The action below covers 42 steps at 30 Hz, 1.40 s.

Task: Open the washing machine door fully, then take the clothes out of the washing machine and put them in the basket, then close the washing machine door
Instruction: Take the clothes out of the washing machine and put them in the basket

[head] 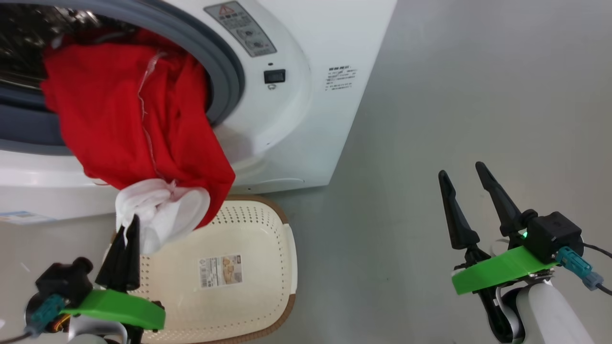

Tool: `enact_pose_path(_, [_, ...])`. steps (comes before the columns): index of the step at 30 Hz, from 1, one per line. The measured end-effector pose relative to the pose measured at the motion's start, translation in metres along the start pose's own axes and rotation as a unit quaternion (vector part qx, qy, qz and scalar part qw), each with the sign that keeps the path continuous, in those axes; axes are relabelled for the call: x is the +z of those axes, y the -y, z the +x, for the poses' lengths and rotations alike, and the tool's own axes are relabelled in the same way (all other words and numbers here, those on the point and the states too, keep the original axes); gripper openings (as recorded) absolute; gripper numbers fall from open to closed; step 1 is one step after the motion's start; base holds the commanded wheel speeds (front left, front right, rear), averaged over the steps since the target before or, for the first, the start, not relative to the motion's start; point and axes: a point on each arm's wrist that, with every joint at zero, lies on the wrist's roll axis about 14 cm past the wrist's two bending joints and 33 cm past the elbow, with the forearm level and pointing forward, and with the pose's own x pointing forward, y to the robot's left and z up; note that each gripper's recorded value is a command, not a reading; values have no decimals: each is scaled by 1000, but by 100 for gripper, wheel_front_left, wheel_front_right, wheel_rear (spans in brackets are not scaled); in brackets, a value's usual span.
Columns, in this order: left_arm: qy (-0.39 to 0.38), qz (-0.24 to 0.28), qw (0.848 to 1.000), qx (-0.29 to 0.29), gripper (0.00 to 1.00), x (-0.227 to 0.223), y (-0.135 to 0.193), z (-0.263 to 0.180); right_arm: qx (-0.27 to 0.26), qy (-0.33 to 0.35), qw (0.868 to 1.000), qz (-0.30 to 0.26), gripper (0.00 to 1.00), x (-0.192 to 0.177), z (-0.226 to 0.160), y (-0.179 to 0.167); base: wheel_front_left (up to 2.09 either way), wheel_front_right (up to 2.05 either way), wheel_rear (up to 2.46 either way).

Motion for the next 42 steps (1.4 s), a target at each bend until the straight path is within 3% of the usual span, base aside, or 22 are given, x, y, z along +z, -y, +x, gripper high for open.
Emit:
enact_pose_path(12, [-140,30,990,-16,0,-85,-2,29,-5,-14,1000,0,100,-15,18,7,0,0,0])
enact_pose_path(33, [-230,67,970,-42,0,-145,-3,82,-13,-49,999,1,100,-50,38,19,0,0,0])
enact_pose_path(37, [-235,67,969,-43,9,-148,-2,86,-13,-50,999,1,100,-51,39,19,0,0,0])
enact_pose_path(40, [-235,66,969,-42,33,-148,-3,86,-12,-50,999,1,100,-51,40,19,0,0,0])
enact_pose_path(42, [-236,65,969,-40,62,-148,-4,85,-11,-50,999,2,100,-52,40,18,0,0,0])
